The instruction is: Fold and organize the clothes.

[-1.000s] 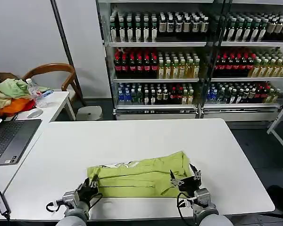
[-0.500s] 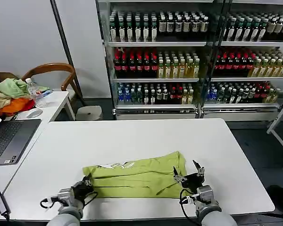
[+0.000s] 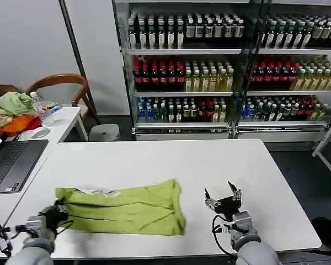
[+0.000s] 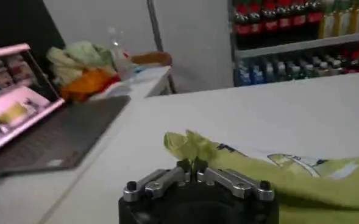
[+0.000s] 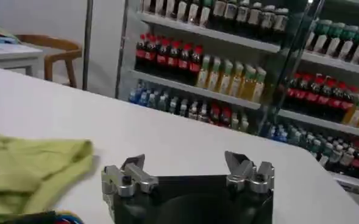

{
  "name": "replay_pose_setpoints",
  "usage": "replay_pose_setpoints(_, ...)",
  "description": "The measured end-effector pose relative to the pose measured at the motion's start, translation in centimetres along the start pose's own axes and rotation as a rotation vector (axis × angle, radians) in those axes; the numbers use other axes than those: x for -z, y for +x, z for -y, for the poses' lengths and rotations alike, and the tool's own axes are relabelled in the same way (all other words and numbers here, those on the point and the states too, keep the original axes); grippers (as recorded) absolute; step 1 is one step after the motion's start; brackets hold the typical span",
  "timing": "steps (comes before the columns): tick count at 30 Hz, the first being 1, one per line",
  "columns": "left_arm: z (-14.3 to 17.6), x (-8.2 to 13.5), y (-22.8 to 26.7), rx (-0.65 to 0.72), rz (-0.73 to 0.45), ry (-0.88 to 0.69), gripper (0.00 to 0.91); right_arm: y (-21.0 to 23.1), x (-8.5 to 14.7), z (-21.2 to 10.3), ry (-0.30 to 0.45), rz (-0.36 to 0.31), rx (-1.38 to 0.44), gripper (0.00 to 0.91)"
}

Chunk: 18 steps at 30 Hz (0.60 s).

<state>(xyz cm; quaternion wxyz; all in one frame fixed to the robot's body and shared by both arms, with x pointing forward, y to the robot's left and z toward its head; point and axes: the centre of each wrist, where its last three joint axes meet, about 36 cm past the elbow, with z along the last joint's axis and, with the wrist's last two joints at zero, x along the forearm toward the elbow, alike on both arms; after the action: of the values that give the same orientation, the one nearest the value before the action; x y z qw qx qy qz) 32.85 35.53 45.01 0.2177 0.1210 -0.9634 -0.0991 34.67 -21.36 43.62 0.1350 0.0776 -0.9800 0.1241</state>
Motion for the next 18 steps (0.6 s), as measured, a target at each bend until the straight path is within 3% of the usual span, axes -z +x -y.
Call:
replay_pose_setpoints(7, -0.3, 1.4, 0.5, -0.018, 0.055, -0.010, 0.030, 0.1, 0.3, 0.3, 0.004, 0.011, -0.006, 0.907)
replay_pose_setpoints(18, 5.9, 1.5, 2.7, -0.227, 0.113, 0.028, 0.040, 0.5, 0.3, 0.7, 0.007, 0.010, -0.022, 0.907)
